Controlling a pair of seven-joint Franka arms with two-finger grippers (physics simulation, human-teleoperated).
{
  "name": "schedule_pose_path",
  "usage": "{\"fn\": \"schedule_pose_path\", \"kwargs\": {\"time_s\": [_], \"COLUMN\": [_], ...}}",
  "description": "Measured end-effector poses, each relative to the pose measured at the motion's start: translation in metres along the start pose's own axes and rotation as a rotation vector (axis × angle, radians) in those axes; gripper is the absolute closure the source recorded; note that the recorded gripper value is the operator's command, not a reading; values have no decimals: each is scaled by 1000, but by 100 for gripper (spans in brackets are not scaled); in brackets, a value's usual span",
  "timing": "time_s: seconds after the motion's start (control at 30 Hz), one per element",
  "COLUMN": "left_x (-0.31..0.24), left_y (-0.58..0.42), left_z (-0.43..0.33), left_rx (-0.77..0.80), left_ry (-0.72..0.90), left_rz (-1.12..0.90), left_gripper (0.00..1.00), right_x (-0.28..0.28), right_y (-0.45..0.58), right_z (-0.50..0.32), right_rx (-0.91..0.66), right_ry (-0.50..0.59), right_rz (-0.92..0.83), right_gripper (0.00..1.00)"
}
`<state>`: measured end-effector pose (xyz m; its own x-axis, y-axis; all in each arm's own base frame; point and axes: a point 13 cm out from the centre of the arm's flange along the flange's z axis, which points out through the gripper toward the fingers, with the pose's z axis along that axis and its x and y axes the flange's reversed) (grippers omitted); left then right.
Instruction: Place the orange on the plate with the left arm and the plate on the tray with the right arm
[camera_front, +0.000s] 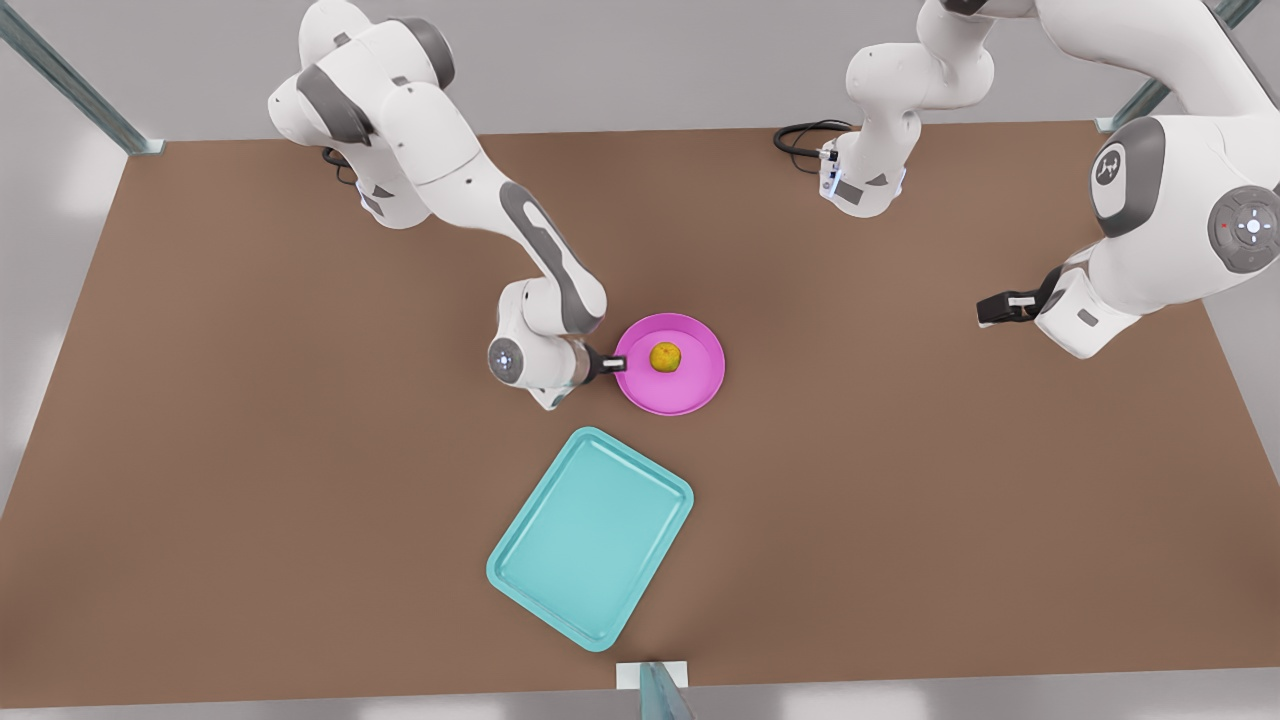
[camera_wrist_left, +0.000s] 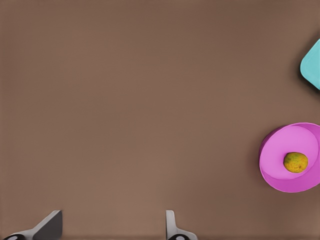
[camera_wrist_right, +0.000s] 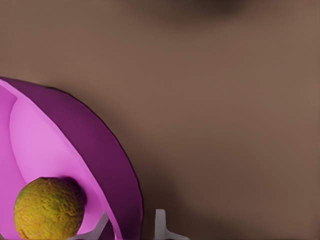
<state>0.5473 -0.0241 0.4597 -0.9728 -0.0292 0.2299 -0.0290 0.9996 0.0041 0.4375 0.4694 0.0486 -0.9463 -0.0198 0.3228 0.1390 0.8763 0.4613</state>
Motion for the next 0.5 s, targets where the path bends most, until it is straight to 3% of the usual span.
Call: {"fn": "schedule_pose_path", "kwargs": {"time_s": [0.13,0.27,0.5], "left_x": [0,-2,0], "left_y": [0,0,0], "left_z": [-9,-9,-9], "left_rx": [2,2,2], "left_ry": [-17,-15,-8], "left_rz": [1,1,1], "left_gripper": [0,0,0], "right_x": [-2,-2,1], "right_y": [0,2,14], "right_z": [2,0,-9], "right_rx": [-1,-6,-25], "right_ry": [2,5,9], "right_rz": [-6,-10,-35], "right_gripper": [64,79,79]}}
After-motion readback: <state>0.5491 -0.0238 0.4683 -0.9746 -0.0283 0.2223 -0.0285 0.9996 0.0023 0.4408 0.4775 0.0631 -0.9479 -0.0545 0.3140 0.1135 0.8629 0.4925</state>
